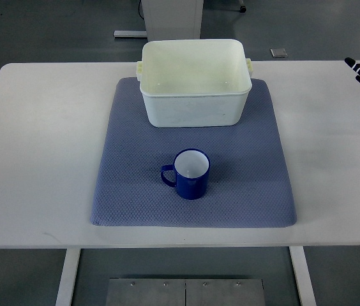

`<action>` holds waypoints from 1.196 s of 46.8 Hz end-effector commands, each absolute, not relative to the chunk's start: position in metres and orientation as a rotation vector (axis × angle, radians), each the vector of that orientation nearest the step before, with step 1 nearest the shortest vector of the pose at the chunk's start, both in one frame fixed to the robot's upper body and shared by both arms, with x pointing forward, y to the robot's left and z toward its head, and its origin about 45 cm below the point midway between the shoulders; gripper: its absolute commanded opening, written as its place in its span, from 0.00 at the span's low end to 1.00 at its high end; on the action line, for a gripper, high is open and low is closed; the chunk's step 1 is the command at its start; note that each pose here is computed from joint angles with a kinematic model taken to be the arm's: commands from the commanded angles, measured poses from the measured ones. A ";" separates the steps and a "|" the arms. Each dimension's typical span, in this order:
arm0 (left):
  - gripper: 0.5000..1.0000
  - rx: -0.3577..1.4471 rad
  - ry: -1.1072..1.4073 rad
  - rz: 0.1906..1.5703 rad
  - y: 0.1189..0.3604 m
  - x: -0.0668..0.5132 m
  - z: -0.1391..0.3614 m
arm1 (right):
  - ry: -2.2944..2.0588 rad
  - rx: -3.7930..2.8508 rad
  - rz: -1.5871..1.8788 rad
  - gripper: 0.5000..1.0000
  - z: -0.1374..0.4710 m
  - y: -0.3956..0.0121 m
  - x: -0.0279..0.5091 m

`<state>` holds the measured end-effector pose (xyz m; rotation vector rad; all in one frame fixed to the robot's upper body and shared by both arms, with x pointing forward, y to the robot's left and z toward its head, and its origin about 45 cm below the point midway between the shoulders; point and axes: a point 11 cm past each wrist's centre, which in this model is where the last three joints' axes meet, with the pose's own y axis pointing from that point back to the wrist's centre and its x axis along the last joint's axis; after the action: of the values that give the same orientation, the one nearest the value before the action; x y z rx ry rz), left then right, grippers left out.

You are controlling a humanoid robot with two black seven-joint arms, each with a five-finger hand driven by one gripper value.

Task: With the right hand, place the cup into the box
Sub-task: 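Move the right hand in toward the blue mug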

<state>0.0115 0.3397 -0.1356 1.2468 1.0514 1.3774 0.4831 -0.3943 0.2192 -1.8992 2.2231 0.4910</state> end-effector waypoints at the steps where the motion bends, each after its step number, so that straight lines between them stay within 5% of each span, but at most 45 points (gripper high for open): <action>1: 1.00 1.247 1.051 1.377 0.340 0.012 -0.136 | 2.197 -1.948 0.507 1.00 0.210 -0.389 0.479; 32: 1.00 1.247 1.051 1.377 0.340 0.012 -0.136 | 2.076 -2.260 0.284 1.00 0.215 -0.408 0.447; 56: 1.00 1.247 1.051 1.377 0.340 0.012 -0.136 | 1.722 -2.664 0.155 1.00 0.225 -0.355 0.369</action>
<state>0.0115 0.3398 -0.1356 1.2472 1.0513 1.3772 0.3793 -0.3634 0.2288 -2.6177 1.7590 0.1914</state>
